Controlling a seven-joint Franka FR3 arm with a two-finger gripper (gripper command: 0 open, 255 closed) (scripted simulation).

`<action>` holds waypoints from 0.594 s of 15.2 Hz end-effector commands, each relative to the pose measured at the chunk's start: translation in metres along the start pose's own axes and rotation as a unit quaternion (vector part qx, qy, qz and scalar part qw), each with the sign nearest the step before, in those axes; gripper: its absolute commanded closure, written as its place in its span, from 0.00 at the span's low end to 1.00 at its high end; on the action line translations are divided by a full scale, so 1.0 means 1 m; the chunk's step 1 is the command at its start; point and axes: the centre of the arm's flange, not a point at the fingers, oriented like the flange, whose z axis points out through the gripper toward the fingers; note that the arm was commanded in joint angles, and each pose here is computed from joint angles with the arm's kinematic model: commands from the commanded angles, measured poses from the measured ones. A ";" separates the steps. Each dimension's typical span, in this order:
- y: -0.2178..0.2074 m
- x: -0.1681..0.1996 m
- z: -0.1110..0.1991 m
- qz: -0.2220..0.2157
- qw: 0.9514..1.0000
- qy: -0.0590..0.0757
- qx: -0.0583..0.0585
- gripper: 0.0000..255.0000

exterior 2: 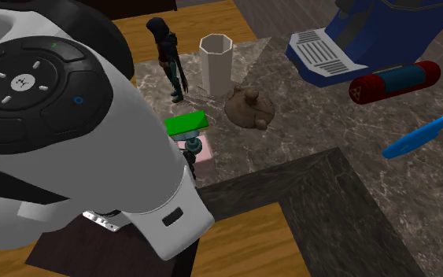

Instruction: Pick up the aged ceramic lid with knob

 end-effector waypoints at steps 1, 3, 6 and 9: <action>0.000 0.000 0.000 0.000 1.000 0.000 0.000 0.00; -0.022 0.010 0.008 -0.011 1.000 0.002 0.003 0.00; -0.055 0.023 0.021 -0.026 1.000 0.005 0.007 0.00; -0.089 0.036 0.032 -0.042 0.999 0.008 0.012 0.00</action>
